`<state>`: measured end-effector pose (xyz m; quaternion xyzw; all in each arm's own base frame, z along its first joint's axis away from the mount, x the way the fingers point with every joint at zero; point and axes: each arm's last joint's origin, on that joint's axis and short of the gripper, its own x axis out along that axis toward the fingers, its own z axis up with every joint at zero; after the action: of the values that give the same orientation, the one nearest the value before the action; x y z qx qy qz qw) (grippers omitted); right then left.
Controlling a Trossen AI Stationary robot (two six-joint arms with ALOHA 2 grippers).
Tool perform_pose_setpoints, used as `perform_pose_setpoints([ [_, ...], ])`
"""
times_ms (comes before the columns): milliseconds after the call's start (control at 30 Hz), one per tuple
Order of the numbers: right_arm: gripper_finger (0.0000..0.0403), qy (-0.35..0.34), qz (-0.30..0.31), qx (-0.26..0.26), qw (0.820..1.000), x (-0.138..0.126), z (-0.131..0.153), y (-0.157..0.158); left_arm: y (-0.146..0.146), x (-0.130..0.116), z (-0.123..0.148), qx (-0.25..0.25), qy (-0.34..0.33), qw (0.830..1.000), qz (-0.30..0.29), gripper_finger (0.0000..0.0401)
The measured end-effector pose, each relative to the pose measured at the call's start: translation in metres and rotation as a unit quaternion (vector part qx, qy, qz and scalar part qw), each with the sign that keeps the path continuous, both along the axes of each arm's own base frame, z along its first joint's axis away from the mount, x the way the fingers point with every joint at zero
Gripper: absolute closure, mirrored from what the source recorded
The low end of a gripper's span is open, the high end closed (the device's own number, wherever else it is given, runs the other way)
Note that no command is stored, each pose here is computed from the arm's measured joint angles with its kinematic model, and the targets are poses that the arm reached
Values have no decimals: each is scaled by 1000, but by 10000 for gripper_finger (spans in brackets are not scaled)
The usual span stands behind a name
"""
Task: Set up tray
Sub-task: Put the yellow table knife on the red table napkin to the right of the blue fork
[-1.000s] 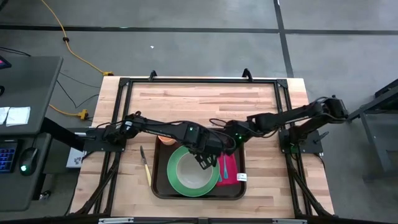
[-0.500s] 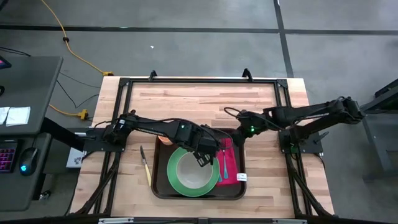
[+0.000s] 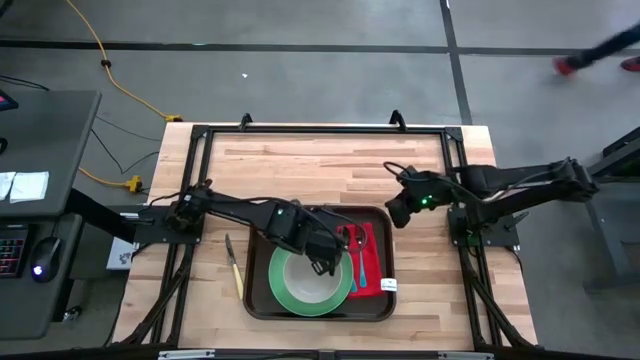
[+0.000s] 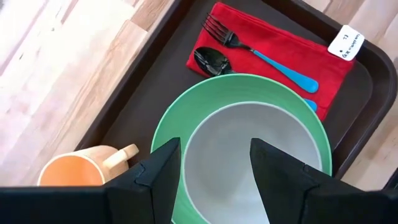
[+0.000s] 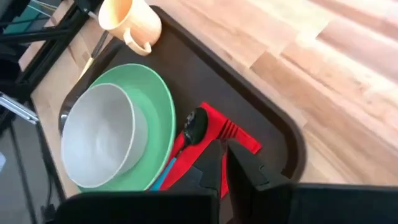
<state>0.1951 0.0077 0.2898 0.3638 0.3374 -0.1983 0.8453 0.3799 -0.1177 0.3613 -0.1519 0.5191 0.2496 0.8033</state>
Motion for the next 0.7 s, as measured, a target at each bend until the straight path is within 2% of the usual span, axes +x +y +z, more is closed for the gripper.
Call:
perform_pose_setpoints([
  [400,403,-12,-10,-45,999,-29,13,-4,-5,-2,1,33,-5,999,-16,178],
  [700,402,-18,-12,-63,998,-40,17,-5,-3,-1,1,57,-4,998,-31,178],
])
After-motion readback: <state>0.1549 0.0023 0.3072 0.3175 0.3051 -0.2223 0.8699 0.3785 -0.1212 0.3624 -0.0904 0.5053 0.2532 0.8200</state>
